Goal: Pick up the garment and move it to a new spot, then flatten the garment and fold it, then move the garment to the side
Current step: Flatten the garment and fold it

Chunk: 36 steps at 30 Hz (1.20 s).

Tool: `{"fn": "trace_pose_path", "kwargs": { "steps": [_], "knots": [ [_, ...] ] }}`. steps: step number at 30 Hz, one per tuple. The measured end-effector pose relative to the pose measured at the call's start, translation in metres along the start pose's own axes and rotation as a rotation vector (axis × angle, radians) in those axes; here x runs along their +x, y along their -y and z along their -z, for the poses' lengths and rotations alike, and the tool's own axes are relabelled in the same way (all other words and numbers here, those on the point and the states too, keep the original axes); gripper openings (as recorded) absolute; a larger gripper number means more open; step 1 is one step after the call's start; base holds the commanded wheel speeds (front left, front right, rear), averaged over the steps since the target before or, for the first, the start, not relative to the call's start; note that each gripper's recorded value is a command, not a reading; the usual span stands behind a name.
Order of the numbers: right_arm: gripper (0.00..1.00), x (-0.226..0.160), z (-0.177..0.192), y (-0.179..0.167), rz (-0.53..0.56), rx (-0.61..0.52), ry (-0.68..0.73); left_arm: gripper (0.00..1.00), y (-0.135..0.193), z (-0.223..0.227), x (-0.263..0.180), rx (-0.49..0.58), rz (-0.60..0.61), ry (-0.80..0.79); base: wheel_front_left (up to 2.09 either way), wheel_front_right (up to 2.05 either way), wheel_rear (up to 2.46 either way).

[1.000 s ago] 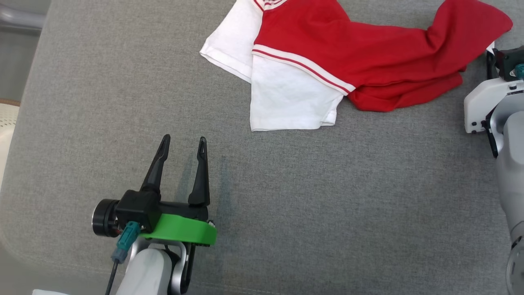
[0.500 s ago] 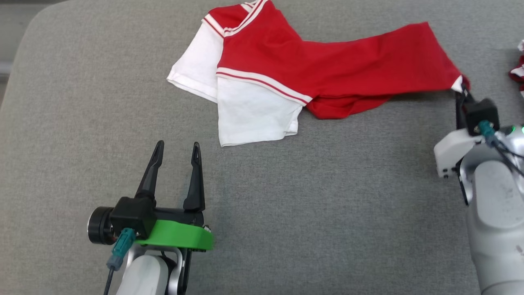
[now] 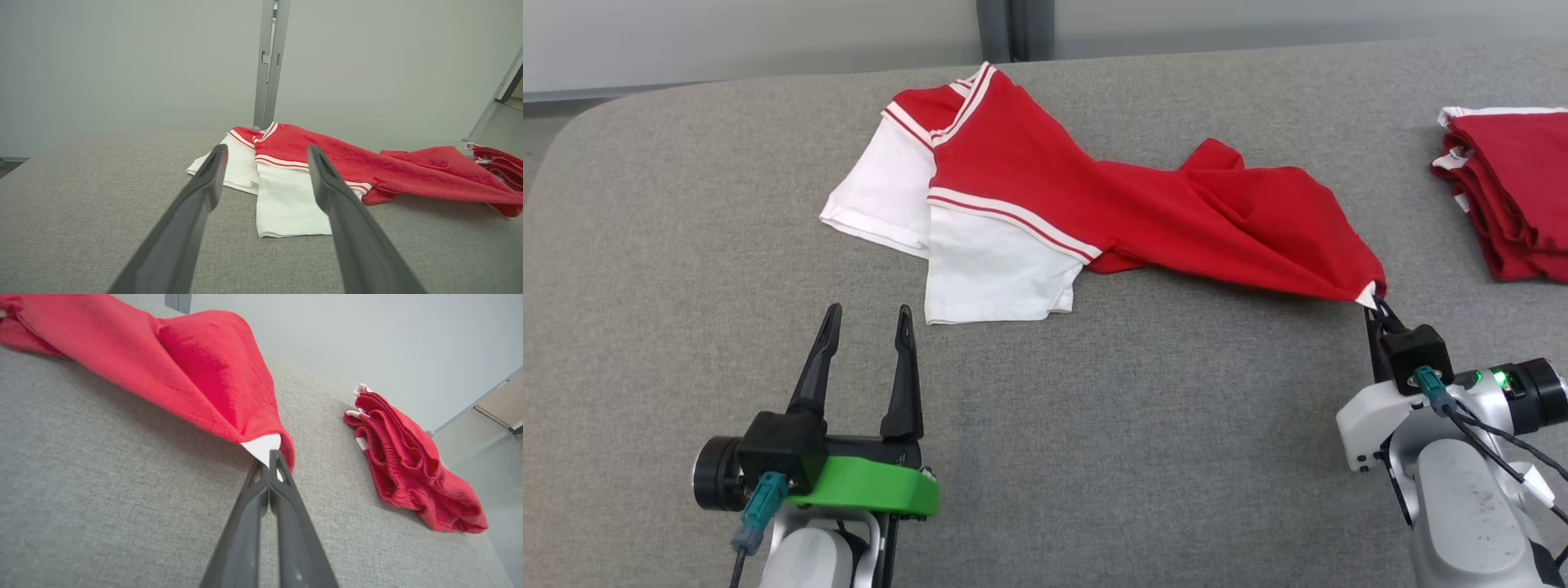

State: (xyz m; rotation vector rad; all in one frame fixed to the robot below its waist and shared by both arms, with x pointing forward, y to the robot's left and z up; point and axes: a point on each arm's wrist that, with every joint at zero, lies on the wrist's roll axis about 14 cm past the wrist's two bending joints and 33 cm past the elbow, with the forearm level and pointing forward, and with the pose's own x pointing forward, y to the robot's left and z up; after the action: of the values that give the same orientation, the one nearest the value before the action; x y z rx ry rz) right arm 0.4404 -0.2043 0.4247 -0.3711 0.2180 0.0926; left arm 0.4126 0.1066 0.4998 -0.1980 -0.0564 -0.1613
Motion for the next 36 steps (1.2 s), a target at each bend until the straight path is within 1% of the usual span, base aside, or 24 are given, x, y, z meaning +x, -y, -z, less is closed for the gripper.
{"fn": "trace_pose_path", "kwargs": {
  "steps": [3, 7, 10, 16, 18, 19, 20, 21, 22, 23, 29, 35, 36],
  "knots": [
    [0.0, -0.004, -0.016, 0.009, 0.027, -0.031, 0.032, 1.0, 0.003, -0.003, -0.003, 0.001, 0.007, 0.005, 0.0, 0.0, 0.0],
    [0.0, -0.018, -0.02, 0.017, 0.053, -0.074, 0.005, 1.0, 0.007, -0.005, -0.01, 0.001, 0.015, 0.009, 0.0, 0.0, 0.0],
    [0.0, -0.026, -0.018, 0.005, 0.024, -0.084, -0.025, 1.0, 0.007, -0.009, -0.013, 0.002, 0.012, 0.017, 0.0, 0.0, 0.0],
    [0.0, -0.031, -0.011, -0.032, -0.077, -0.046, -0.07, 1.0, 0.003, -0.01, -0.018, 0.003, -0.001, 0.018, 0.0, 0.0, 0.0],
    [0.0, -0.03, -0.008, -0.039, -0.098, -0.04, -0.077, 1.0, 0.001, -0.01, -0.019, 0.004, -0.006, 0.018, 0.0, 0.0, 0.0],
    [0.08, -0.03, -0.007, -0.042, -0.107, -0.037, -0.08, 1.0, 0.0, -0.01, -0.019, 0.005, -0.009, 0.018, 0.0, 0.0, 0.0],
    [0.24, -0.03, -0.007, -0.045, -0.114, -0.032, -0.079, 1.0, -0.001, -0.01, -0.02, 0.005, -0.011, 0.017, 0.0, 0.0, 0.0],
    [0.72, -0.03, -0.008, -0.048, -0.124, -0.027, -0.073, 1.0, -0.001, -0.01, -0.02, 0.006, -0.014, 0.017, 0.0, 0.0, 0.0],
    [0.98, -0.03, -0.009, -0.051, -0.133, -0.022, -0.067, 1.0, -0.002, -0.01, -0.021, 0.006, -0.016, 0.017, 0.0, 0.0, 0.0],
    [1.0, -0.03, -0.01, -0.055, -0.144, -0.011, -0.06, 1.0, -0.002, -0.01, -0.021, 0.007, -0.017, 0.017, 0.0, 0.0, 0.0],
    [1.0, -0.034, -0.016, -0.062, -0.161, 0.038, -0.025, 1.0, -0.001, -0.009, -0.02, 0.006, -0.014, 0.015, 0.0, 0.0, 0.0],
    [1.0, -0.044, -0.032, -0.048, -0.113, 0.104, 0.057, 1.0, 0.004, -0.009, -0.018, 0.003, 0.002, 0.016, 0.0, 0.0, 0.0],
    [1.0, -0.045, -0.038, -0.043, -0.097, 0.131, 0.083, 1.0, 0.006, -0.009, -0.017, 0.002, 0.006, 0.017, 0.0, 0.0, 0.0]
  ]
}}
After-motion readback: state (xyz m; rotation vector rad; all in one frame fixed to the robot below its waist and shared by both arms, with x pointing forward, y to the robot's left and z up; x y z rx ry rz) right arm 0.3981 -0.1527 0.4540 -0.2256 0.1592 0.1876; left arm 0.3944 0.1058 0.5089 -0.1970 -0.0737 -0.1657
